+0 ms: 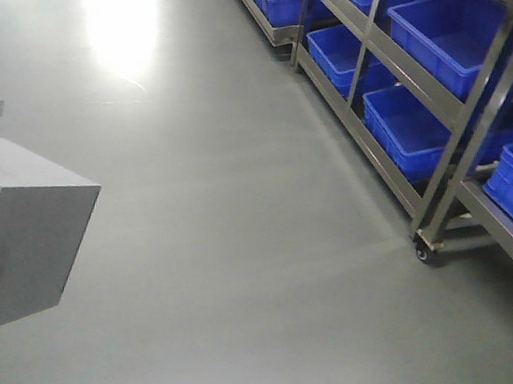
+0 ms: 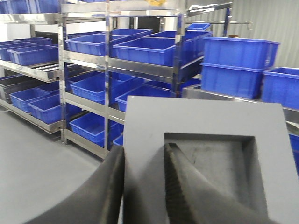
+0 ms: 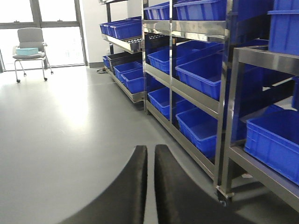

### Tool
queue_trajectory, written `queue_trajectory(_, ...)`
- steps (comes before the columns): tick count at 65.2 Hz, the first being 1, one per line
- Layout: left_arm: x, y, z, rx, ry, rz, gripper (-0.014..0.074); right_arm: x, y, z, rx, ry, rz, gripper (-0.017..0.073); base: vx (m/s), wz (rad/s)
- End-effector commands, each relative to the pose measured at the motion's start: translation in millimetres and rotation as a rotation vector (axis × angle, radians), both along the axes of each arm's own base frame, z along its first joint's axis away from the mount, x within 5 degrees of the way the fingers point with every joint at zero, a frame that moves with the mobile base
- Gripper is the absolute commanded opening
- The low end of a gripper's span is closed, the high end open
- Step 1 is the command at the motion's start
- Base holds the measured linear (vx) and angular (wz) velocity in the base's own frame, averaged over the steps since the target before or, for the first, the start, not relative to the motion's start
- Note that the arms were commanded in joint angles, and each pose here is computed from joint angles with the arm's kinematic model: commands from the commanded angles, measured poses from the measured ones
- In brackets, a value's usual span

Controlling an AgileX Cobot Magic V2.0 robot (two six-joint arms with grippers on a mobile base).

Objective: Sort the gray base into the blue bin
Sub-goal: 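Drive down the aisle between shelves of blue bins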

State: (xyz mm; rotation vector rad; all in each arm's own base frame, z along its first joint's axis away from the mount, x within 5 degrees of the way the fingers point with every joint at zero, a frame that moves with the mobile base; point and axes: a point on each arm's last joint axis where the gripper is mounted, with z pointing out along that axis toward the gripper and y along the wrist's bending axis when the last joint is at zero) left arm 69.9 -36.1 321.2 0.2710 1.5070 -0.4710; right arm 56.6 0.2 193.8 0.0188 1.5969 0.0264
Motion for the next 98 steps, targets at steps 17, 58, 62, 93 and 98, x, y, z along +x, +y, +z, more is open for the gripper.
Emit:
queue_trajectory(17, -0.9, 2.1, 18.4, -0.077, -0.100, 0.013, -0.0005, -1.0, 0.0, 9.0, -0.013, -0.092, -0.002, -0.0004, 0.36, 0.13)
queue_trajectory(58, -0.9, 2.1, 18.4, -0.077, -0.100, 0.013, -0.0005, -1.0, 0.0, 9.0, -0.013, -0.092, -0.002, -0.0004, 0.36, 0.19)
queue_trajectory(62, -0.9, 2.1, 18.4, -0.077, -0.100, 0.013, -0.0005, -1.0, 0.0, 9.0, -0.013, -0.092, -0.002, -0.0004, 0.40, 0.26)
queue_trajectory(93, -0.9, 2.1, 18.4, -0.077, -0.100, 0.013, -0.0005, -1.0, 0.0, 9.0, -0.013, -0.092, -0.002, -0.0004, 0.40, 0.18)
queue_trajectory(98, -0.9, 2.1, 18.4, -0.077, -0.100, 0.013, -0.0005, -1.0, 0.0, 9.0, -0.013, -0.092, -0.002, -0.0004, 0.40, 0.09)
